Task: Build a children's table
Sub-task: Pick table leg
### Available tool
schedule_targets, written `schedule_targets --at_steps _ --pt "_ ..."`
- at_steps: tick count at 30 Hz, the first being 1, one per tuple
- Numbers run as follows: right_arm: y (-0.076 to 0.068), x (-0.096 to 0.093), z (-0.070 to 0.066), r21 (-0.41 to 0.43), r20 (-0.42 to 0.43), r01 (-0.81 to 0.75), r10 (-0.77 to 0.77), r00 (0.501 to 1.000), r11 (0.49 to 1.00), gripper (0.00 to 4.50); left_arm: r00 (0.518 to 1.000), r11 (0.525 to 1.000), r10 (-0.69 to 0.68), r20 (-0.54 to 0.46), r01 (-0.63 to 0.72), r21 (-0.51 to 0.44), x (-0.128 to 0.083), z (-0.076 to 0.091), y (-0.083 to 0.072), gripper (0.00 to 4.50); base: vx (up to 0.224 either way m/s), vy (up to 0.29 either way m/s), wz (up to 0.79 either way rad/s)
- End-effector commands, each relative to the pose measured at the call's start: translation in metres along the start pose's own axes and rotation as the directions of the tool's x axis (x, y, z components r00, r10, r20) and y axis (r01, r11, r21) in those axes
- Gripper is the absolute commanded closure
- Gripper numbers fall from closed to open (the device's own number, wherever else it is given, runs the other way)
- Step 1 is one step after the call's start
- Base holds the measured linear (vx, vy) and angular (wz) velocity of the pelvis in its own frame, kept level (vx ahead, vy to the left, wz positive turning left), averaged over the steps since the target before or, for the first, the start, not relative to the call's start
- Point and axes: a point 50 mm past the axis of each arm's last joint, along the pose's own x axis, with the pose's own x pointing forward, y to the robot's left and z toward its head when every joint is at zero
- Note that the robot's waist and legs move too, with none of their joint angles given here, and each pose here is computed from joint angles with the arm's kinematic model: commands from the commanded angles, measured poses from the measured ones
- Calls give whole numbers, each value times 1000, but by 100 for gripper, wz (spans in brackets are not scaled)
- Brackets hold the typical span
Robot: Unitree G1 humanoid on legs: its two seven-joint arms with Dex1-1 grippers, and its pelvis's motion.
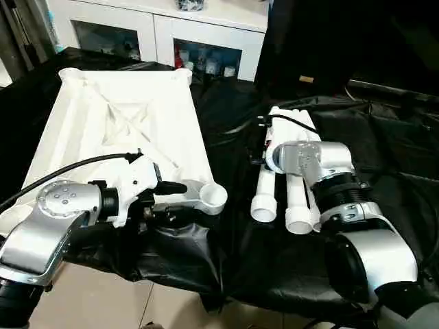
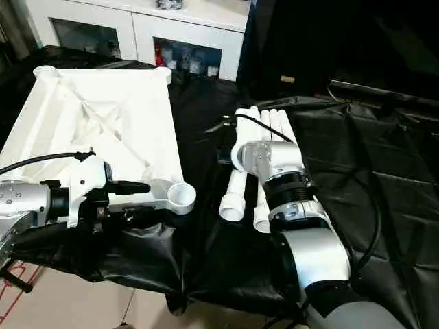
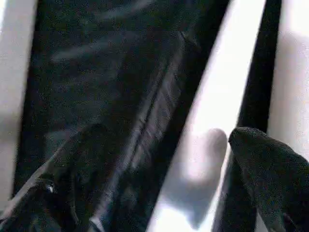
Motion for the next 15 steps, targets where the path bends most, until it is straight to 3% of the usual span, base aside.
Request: schedule_targets --at_steps 1,5,12,15 --pt "-10 -3 1 15 0 32 -32 999 999 0 1000 1000 -20 -2 20 14 2 3 -3 178 0 0 0" --pt "-14 -4 -5 32 -34 31 -30 999 999 0 1000 1000 -26 -5 26 13 2 3 -3 141 0 0 0" --pt "-10 3 -29 113 -142 -42 58 988 993 0 999 999 -41 -12 41 10 4 4 -3 95 0 0 0" --pt "-8 5 -33 127 -154 -59 78 985 990 38 999 999 -46 -14 46 11 4 5 -4 55 0 0 0"
